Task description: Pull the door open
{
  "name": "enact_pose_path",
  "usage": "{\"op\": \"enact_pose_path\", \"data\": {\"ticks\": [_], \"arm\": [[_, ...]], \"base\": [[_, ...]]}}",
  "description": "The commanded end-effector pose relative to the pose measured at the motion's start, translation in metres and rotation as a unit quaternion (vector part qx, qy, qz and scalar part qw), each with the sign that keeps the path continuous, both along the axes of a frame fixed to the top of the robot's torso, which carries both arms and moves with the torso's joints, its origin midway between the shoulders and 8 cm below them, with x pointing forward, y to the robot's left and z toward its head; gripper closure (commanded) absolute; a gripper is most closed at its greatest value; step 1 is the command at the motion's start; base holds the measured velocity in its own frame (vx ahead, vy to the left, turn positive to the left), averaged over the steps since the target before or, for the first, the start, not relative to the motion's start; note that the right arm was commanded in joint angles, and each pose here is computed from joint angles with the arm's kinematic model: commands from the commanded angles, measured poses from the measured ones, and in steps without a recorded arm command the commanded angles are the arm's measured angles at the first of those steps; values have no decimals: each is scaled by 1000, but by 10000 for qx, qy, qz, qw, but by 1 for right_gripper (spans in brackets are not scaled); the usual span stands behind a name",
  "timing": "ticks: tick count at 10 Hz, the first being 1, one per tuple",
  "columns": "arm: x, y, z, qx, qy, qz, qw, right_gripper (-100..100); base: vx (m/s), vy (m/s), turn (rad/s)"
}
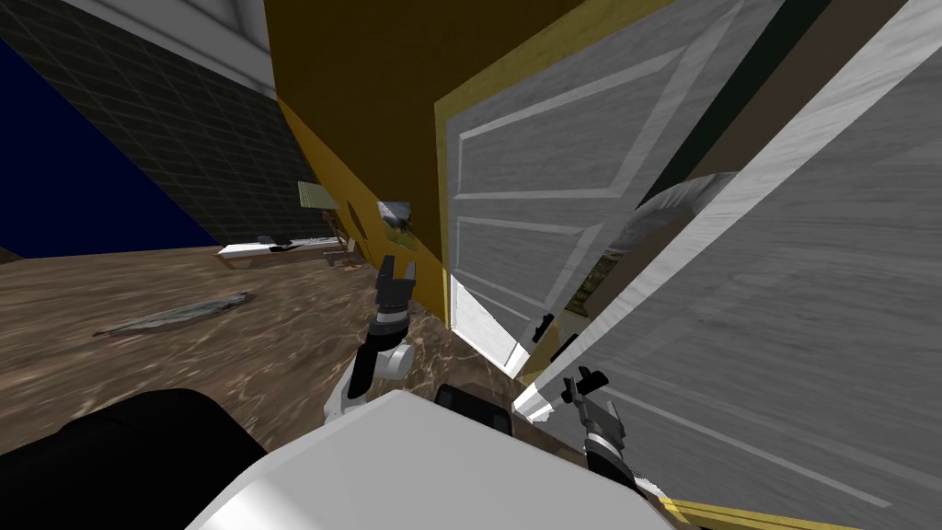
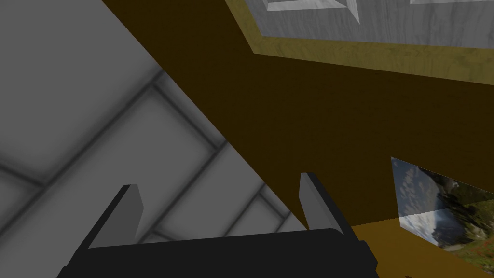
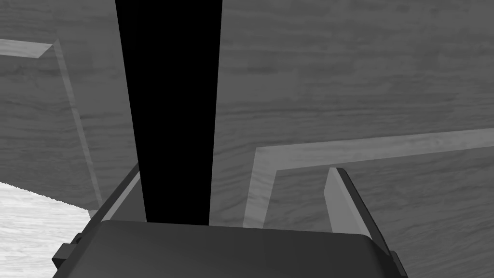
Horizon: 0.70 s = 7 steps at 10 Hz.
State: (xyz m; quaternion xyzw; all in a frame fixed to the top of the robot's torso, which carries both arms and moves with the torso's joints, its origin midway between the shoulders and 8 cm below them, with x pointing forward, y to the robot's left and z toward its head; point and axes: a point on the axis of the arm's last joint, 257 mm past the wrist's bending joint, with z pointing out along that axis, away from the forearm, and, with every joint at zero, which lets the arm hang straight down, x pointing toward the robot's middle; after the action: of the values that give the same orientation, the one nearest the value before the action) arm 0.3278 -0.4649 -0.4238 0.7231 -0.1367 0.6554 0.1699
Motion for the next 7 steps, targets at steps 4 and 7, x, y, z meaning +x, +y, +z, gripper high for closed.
{"op": "enact_pose_path", "data": {"ticks": [4,7], "arm": [[-16,-27,-5,-152,193,-197,9995,100],[-25,-35,-8,-189,266,-266,9991,100]], "base": [[-7,6,-1],[-56,21,-19]]}}
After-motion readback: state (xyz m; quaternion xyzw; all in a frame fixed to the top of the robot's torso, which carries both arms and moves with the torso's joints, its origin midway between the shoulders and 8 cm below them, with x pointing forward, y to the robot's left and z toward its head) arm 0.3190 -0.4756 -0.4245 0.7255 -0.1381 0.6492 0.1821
